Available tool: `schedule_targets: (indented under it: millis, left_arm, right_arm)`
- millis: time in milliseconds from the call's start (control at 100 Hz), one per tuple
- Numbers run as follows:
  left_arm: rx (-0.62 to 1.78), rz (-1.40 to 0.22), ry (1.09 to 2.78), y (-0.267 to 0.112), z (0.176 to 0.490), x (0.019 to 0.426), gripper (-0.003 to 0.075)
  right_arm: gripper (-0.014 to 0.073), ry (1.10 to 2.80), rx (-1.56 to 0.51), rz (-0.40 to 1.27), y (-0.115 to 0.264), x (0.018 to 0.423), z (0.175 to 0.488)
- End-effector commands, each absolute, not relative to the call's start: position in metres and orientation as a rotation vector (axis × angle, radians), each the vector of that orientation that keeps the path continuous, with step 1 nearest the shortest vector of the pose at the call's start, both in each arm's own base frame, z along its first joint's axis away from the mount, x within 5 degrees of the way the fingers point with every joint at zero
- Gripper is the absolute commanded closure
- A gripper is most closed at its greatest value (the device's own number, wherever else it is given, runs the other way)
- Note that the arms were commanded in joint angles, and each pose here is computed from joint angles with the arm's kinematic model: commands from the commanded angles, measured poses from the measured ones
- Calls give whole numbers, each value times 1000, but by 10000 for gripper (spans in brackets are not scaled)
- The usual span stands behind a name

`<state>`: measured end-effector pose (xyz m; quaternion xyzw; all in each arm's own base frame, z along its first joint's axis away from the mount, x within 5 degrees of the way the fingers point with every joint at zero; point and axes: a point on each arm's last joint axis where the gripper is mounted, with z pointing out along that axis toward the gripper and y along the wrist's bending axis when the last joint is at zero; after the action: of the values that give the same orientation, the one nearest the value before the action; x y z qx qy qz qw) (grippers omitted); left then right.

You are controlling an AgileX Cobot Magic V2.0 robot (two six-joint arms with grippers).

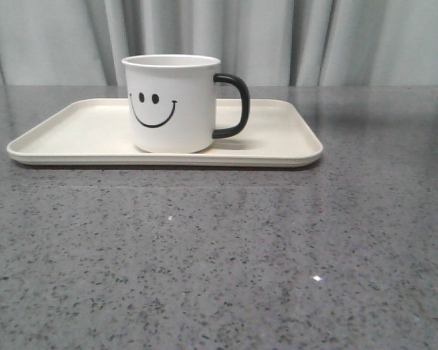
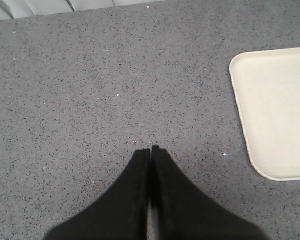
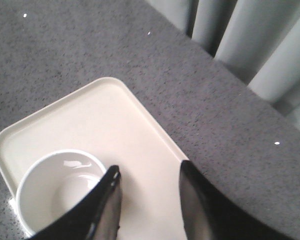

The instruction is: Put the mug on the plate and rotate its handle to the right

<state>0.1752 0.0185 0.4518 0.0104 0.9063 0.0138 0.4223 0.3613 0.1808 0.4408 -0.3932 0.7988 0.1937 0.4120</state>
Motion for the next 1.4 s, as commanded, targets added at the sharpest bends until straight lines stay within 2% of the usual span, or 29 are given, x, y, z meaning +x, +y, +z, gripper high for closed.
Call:
schedule_targets:
  millis: [0,580,1140,1390]
  left_arm:
    - [21,41,2175,18,465,173,740]
    - [21,29,2176,17,465,173,740]
    - [21,26,2175,17,465,173,740]
    - [21,26,2175,17,465,173,740]
  right_arm:
    - [294,1913,-982,499,184,348,465]
    - [294,2108,-1136,593,221,357,411]
    - [294,2205,-1175,616,232,369,380]
    - [294,2210,-1177,597,231,371,379]
